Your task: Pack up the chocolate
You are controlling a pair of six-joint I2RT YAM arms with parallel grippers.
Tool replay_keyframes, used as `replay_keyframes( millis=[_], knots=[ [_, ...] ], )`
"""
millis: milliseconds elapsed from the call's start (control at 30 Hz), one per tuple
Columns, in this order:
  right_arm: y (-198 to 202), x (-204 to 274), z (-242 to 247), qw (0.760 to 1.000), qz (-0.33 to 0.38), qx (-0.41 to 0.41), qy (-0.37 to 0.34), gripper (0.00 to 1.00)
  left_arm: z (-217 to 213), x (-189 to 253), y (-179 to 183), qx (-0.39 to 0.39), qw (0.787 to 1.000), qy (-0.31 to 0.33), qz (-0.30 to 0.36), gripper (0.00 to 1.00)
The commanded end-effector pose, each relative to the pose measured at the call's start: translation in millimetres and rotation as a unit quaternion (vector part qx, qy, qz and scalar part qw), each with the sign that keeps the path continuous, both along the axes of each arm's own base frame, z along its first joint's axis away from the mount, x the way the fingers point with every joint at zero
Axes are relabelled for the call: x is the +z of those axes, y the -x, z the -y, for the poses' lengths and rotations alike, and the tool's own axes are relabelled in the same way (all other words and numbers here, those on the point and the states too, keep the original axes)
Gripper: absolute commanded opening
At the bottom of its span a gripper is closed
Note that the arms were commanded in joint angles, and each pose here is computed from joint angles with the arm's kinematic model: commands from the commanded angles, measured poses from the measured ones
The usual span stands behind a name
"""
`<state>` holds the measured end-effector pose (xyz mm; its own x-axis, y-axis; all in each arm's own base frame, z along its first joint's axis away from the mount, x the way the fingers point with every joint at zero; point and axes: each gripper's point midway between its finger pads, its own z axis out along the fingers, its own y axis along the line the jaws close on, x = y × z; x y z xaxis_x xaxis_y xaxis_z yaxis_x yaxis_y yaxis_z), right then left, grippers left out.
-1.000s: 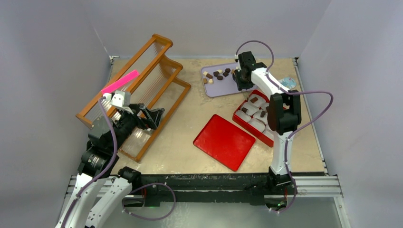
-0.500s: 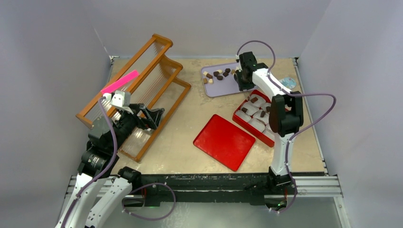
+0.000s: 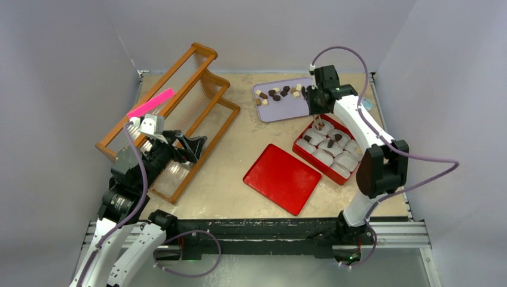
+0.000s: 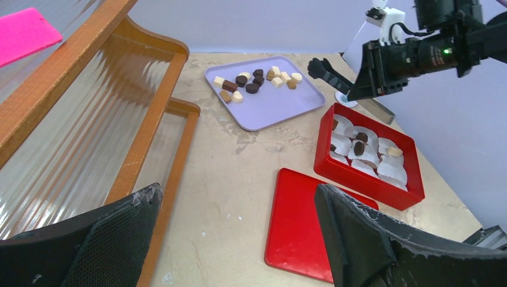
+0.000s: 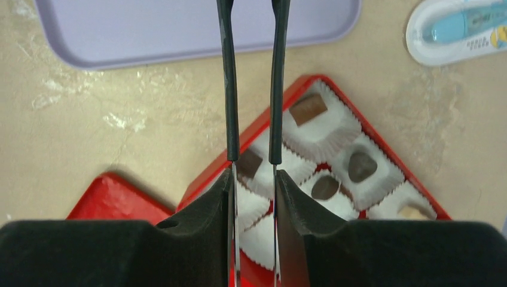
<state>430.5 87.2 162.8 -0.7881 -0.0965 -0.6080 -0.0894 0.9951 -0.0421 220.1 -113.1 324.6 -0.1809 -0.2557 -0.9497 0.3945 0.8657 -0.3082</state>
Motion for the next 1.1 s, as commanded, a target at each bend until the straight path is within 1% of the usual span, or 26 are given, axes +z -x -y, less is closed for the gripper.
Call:
replay_keyframes(
  millis=[0,300,500,700,767,933,1067],
  knots=[
    [32.5,9.6,5.4,0.999,-0.006,-0.032,-0.021,0.26,0.9,3.3,-0.2,-0.003,1.000,-0.006,0.009,0.97],
    [100.4,13.6,25.5,0.989,-0.043,-0.138,-0.042,0.26,2.2,2.8,-0.5,-0.006,1.000,-0.006,0.008,0.98],
    [136.0,16.2,38.6,0.981,-0.059,-0.183,-0.038,0.25,2.9,3.7,0.5,-0.009,1.000,-0.004,0.009,0.97],
    [162.6,18.5,53.4,0.973,-0.060,-0.223,-0.027,0.26,3.6,3.8,1.3,-0.011,1.000,-0.003,0.009,0.97],
    [169.7,13.6,51.0,0.972,-0.073,-0.221,-0.033,0.26,3.6,5.2,2.2,-0.012,1.000,-0.003,0.011,0.97],
    [191.2,-2.4,59.7,0.962,-0.115,-0.246,-0.018,0.26,3.7,6.2,3.7,-0.013,1.000,-0.002,0.014,0.98],
    [200.8,-9.5,61.1,0.957,-0.129,-0.259,-0.033,0.26,3.6,6.3,4.1,-0.013,1.000,-0.002,0.014,0.98]
  ],
)
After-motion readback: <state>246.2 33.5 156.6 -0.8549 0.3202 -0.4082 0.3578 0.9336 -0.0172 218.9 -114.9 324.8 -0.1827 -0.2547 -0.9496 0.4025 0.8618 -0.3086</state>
